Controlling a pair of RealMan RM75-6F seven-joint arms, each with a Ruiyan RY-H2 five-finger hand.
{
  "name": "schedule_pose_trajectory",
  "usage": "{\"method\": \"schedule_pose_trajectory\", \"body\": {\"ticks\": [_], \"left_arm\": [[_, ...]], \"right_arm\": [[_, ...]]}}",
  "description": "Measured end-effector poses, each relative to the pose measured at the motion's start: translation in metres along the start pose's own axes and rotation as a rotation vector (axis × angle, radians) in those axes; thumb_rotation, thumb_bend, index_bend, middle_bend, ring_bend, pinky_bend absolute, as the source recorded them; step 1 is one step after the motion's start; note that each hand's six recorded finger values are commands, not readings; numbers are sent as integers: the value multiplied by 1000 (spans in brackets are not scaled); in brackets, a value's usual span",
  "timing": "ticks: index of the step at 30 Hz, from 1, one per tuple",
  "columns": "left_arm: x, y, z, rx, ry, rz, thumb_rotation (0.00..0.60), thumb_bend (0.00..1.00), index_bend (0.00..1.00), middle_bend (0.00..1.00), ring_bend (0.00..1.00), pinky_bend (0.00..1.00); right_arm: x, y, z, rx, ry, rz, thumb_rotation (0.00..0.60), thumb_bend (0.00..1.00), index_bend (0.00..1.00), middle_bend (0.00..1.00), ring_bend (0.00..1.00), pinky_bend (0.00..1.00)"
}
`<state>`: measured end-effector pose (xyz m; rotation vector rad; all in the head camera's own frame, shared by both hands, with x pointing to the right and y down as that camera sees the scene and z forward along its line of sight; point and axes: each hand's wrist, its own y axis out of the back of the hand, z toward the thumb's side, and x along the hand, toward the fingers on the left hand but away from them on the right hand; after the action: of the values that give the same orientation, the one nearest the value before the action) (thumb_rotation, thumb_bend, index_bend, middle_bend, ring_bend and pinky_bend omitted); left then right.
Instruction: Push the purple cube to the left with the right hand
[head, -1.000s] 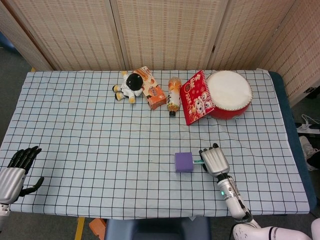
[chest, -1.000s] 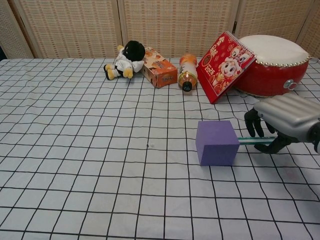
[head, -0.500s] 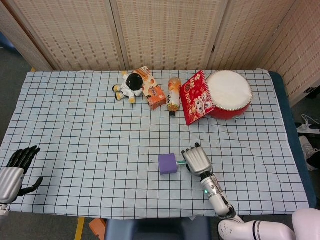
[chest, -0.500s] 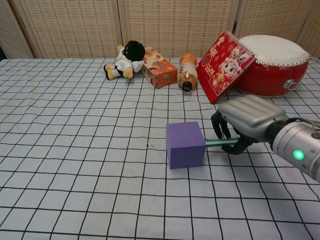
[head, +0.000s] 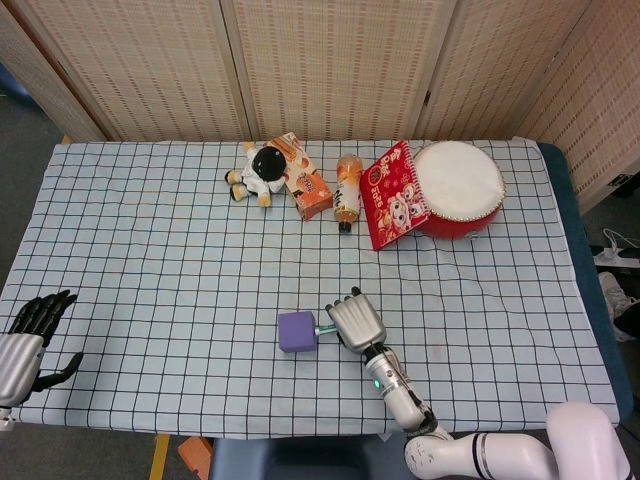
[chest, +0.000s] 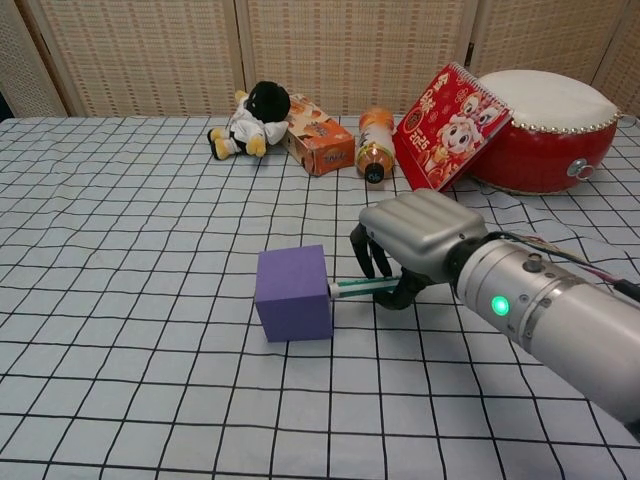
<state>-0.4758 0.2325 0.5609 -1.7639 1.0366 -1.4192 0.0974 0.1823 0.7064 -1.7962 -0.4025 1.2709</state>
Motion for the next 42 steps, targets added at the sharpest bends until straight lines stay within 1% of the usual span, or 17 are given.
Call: {"method": "schedule_pose_trajectory", "body": {"ticks": [9,20,24,30,37,42], "left_arm": [[-1,1,-1,-6,-3,-1,600,364,0,0,0,23],[-3,6,-2,-15,-3,11,600,364,0,0,0,31],[-4,9,-4,-23,0,22,600,365,0,0,0,32],[-5,9,-3,-22,-8,19,600,365,0,0,0,32],[-6,10,-4,-27,-9,21,600,364,0,0,0,32],[-7,11,-4,-30,-11,22,600,364,0,0,0,33]], "right_arm": [[-15,8,38,-5,45,-5,600,464,936,810,525,297],[-39,14,79,0,59,-4,600,464,936,810,526,297],[-47,15,97,-17,69,2,600,464,936,810,526,297],[-54,16,123,-35,90,9,600,464,936,810,525,297],[-64,17,145,-50,95,4,600,464,936,810,526,297],[-69,21,159,-62,124,3,600,464,936,810,526,297]]}}
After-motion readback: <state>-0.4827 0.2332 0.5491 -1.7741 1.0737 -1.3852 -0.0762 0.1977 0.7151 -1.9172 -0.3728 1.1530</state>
